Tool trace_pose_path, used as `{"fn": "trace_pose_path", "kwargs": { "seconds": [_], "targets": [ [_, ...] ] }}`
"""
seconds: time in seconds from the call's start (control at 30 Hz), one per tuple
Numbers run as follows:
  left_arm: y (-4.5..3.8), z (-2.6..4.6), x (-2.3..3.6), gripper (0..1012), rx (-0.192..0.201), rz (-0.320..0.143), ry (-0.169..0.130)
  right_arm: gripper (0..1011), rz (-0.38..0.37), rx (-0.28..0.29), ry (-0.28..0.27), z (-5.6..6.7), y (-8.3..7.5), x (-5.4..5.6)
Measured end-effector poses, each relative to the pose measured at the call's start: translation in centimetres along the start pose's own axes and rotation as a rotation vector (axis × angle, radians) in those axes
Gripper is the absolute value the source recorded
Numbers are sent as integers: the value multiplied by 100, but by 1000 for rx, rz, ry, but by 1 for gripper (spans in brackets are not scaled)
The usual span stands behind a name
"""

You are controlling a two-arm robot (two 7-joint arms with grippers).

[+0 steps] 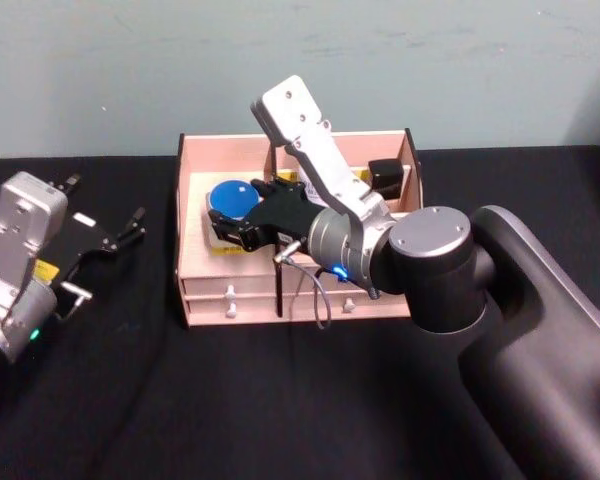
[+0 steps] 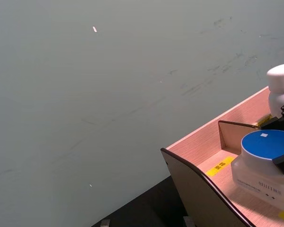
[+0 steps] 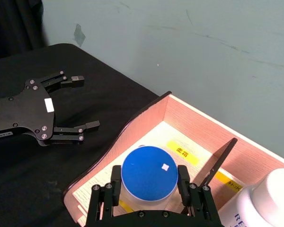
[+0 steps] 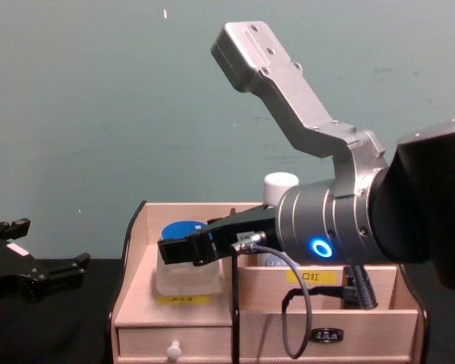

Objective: Pick up the facial cleanser and watermelon frost from the table and place them into the tiered storage box.

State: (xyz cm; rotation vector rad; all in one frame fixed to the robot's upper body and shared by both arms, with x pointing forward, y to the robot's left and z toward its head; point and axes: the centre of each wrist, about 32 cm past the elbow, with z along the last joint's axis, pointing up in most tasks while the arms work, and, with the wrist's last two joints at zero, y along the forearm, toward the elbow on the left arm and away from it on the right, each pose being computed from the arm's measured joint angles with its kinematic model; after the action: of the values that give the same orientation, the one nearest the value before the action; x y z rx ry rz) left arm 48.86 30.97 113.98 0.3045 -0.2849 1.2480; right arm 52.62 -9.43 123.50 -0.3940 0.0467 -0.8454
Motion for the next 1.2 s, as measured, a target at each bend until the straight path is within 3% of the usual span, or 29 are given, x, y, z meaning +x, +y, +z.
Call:
{"fn": "trace_pose_path", "kwargs": {
  "seconds": [0.1,0.23,0.4,0.6,0.9,1.2],
  "targets": [
    [0,0,0,1001,0,0,0,749,0,1,0,2,-1,0],
    [0,0,0,1001,0,0,0,898,1,1,0,2,-2,1],
    [0,0,0,1001,0,0,0,1002,1,2,0,2,-4,2],
    [0,0,0,1001,0,0,0,1003,-2,34,-13,5,-48,-3],
    [0,0,0,1001,0,0,0,1002,-70,156,-75,-59,-355,-71],
    [0,0,0,1001,0,0,0,1003,-185,238,-61,-182,-732,-95]
  ]
}}
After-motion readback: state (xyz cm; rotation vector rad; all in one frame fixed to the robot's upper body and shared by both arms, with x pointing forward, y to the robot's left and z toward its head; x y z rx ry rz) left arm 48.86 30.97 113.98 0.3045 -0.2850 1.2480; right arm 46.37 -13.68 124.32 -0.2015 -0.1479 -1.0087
